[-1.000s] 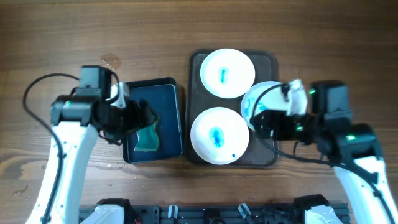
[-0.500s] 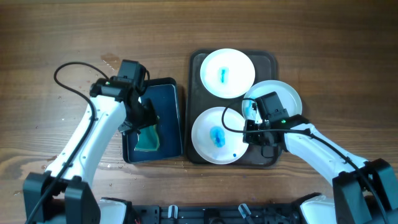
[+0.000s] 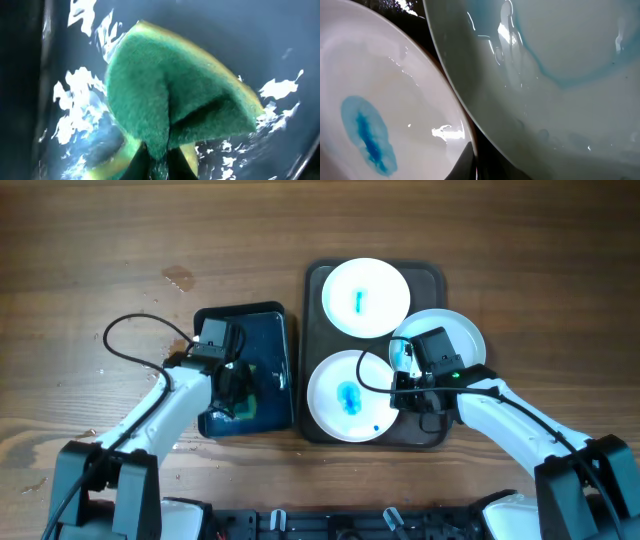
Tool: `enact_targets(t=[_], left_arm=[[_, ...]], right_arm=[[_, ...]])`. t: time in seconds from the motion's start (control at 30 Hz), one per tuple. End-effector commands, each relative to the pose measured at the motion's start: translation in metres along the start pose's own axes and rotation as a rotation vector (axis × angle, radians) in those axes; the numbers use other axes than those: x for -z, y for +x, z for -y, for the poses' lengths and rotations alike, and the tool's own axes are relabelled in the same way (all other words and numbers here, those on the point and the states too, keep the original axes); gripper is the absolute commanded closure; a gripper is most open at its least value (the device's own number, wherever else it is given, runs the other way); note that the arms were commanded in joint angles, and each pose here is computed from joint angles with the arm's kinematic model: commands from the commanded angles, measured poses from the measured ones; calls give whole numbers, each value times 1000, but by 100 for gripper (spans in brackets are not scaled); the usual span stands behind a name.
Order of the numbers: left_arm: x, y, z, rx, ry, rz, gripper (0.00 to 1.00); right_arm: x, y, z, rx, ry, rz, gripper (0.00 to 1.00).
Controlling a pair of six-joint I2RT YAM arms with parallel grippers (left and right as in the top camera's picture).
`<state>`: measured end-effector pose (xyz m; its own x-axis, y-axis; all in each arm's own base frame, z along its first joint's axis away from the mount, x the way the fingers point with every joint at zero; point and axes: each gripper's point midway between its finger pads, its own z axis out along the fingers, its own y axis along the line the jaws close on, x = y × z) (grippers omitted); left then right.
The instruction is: Clean dirty plates on tray and stack at the side
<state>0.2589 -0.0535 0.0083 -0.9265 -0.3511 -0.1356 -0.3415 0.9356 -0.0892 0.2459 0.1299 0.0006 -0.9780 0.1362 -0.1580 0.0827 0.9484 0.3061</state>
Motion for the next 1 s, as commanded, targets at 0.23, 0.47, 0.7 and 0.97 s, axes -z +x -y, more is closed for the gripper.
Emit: enact_targets(t=[0.23, 0.47, 0.7, 0.97], left_arm=[[41, -21, 10, -71, -32, -15, 55], [-5, 5, -1, -68, -6, -22, 87], [37, -17, 12, -75, -10, -21, 64], [7, -12, -6, -49, -95, -17, 53]], right_arm=[[-4, 8, 10, -28, 50, -33, 96], [-4, 8, 10, -28, 50, -33, 95], [-4, 10, 10, -29, 46, -41, 96], [-4, 10, 10, -29, 46, -41, 95]])
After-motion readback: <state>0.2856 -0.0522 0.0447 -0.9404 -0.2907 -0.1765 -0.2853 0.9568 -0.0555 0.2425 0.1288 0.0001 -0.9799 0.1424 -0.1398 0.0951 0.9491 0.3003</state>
